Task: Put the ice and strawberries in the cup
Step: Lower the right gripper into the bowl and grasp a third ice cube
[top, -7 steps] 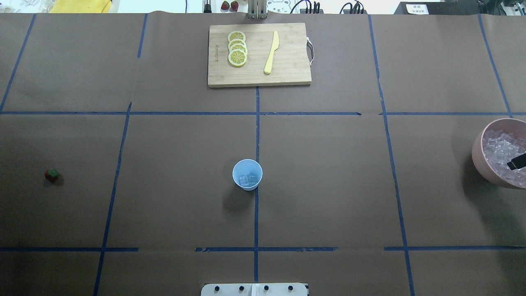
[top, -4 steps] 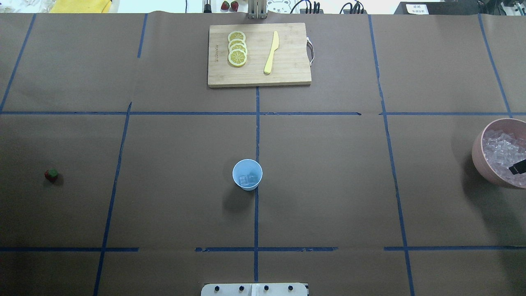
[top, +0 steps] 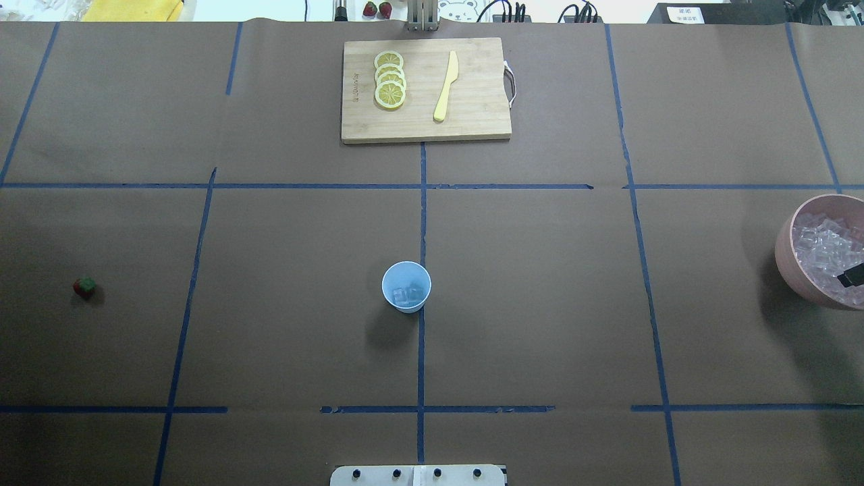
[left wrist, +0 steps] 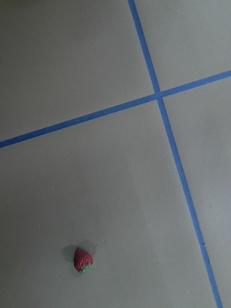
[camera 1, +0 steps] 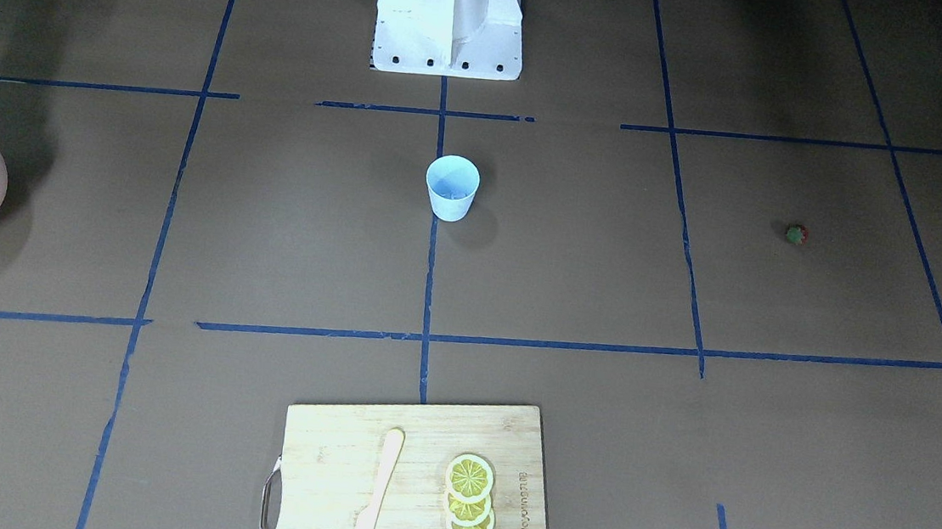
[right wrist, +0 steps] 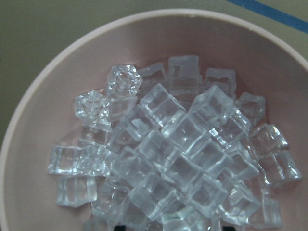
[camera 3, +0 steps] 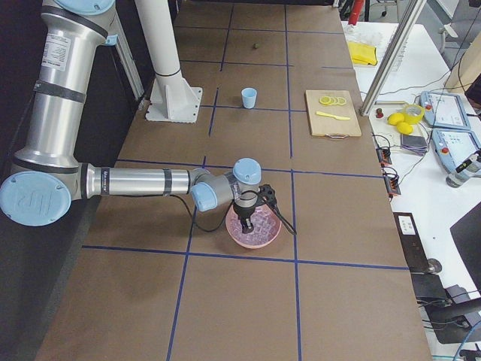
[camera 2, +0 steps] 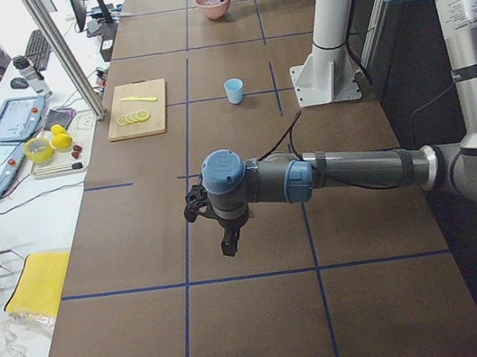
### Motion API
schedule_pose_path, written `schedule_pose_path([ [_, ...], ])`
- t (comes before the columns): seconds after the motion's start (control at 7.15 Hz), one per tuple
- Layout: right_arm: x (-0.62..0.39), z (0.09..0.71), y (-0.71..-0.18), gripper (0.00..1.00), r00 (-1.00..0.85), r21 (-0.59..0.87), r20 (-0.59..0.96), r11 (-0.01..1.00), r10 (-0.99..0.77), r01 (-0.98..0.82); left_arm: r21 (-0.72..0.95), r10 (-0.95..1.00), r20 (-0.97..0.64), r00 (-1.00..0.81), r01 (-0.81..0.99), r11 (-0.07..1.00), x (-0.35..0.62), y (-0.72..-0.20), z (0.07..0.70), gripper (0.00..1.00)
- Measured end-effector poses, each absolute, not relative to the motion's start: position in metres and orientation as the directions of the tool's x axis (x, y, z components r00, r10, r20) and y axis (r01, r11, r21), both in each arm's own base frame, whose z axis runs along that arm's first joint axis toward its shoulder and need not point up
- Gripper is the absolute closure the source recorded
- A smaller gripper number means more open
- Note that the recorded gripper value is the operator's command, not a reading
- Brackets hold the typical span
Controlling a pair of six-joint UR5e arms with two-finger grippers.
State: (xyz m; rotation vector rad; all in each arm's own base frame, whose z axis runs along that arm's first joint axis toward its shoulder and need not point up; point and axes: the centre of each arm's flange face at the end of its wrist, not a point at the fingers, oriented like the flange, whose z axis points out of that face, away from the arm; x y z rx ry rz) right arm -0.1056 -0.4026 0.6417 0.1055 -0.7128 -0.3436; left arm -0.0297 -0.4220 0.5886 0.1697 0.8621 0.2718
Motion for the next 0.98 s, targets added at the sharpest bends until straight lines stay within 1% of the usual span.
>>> schedule_pose_path([
  [0.14, -0.105, 0.642, -0.402, 0.96, 0.702, 0.213, 0.621, 0.937, -0.348, 0.276, 0.256, 0.303, -0.724, 0.619, -0.167, 0.952, -0.03, -0.422, 0.589, 0.0],
  [0.56, -0.105, 0.622, -0.404, 0.96, 0.694, 0.238, 0.626, 0.934, -0.357, 0.266, 0.257, 0.304, -0.724, 0.619, -0.167, 0.952, -0.03, -0.422, 0.589, 0.0],
  [0.7, -0.107, 0.602, -0.412, 0.96, 0.691, 0.251, 0.63, 0.935, -0.354, 0.251, 0.257, 0.304, -0.724, 0.619, -0.167, 0.952, -0.03, -0.422, 0.589, 0.0],
  [0.98, -0.115, 0.542, -0.444, 0.94, 0.688, 0.29, 0.631, 0.932, -0.358, 0.219, 0.256, 0.303, -0.724, 0.62, -0.167, 0.952, -0.03, -0.422, 0.589, 0.0],
])
